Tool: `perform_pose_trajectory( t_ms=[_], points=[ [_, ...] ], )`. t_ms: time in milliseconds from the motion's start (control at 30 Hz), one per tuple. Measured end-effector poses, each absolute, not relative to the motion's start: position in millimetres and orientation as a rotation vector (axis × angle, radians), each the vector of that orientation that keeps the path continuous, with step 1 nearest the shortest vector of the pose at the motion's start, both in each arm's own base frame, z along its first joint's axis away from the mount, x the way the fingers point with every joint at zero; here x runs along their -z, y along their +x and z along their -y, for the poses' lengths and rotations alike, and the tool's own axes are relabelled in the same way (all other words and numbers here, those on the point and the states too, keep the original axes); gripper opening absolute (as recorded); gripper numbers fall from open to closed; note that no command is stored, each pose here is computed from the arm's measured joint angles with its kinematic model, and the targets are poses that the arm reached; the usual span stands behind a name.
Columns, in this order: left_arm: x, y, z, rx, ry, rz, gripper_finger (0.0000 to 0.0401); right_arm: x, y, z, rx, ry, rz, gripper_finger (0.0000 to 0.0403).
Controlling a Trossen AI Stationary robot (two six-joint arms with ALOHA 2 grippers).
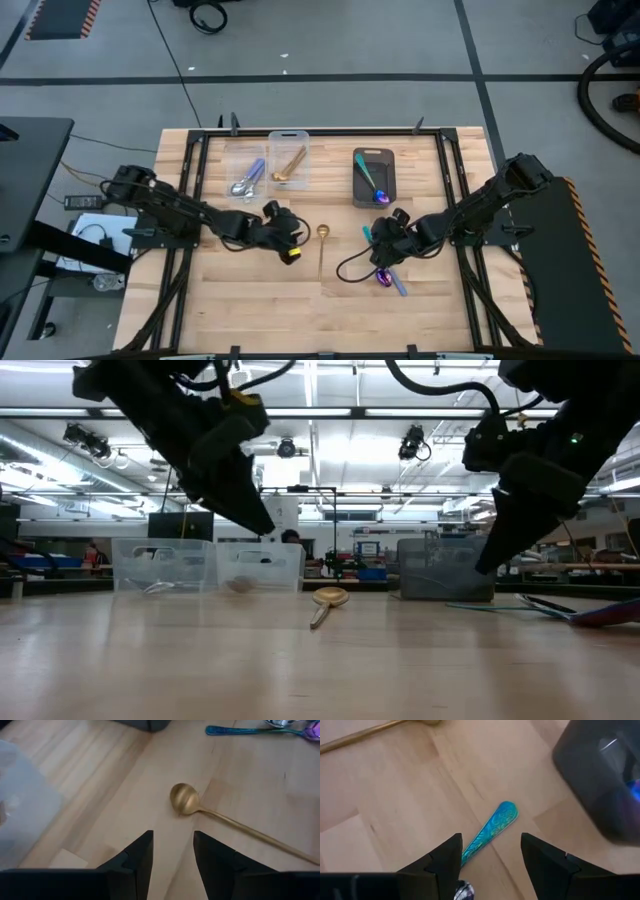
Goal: Sort silverware by color (type)
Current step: Put the gold spoon into the right transparent bin
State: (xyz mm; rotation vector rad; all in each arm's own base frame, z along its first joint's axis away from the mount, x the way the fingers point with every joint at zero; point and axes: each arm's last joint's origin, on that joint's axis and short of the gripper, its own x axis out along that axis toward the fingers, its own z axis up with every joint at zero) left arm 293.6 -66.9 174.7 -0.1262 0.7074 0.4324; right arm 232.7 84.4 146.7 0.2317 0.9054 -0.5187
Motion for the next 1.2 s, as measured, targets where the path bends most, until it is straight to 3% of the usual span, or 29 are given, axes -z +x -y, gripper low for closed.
perform_pose_trajectory(
  t_ms=[267, 567, 967, 1200],
  points=[
    [-165, 318, 76, -0.517, -0.327, -0.687, 0.0149, -149, 234, -85, 0.580, 0.185, -0.812, 0.0212],
    [-157, 321, 76, -0.500, -0.365, -0.710, 0.0152, -153, 241, -87, 0.558, 0.169, -0.742, 0.0212],
    [-155, 325, 91, -0.478, -0.384, -0.666, 0.0236, -154, 241, -87, 0.558, 0.164, -0.735, 0.0212],
    [-159, 348, 100, -0.541, -0.313, -0.671, 0.0239, -154, 242, -87, 0.556, 0.166, -0.725, 0.0212]
  ],
)
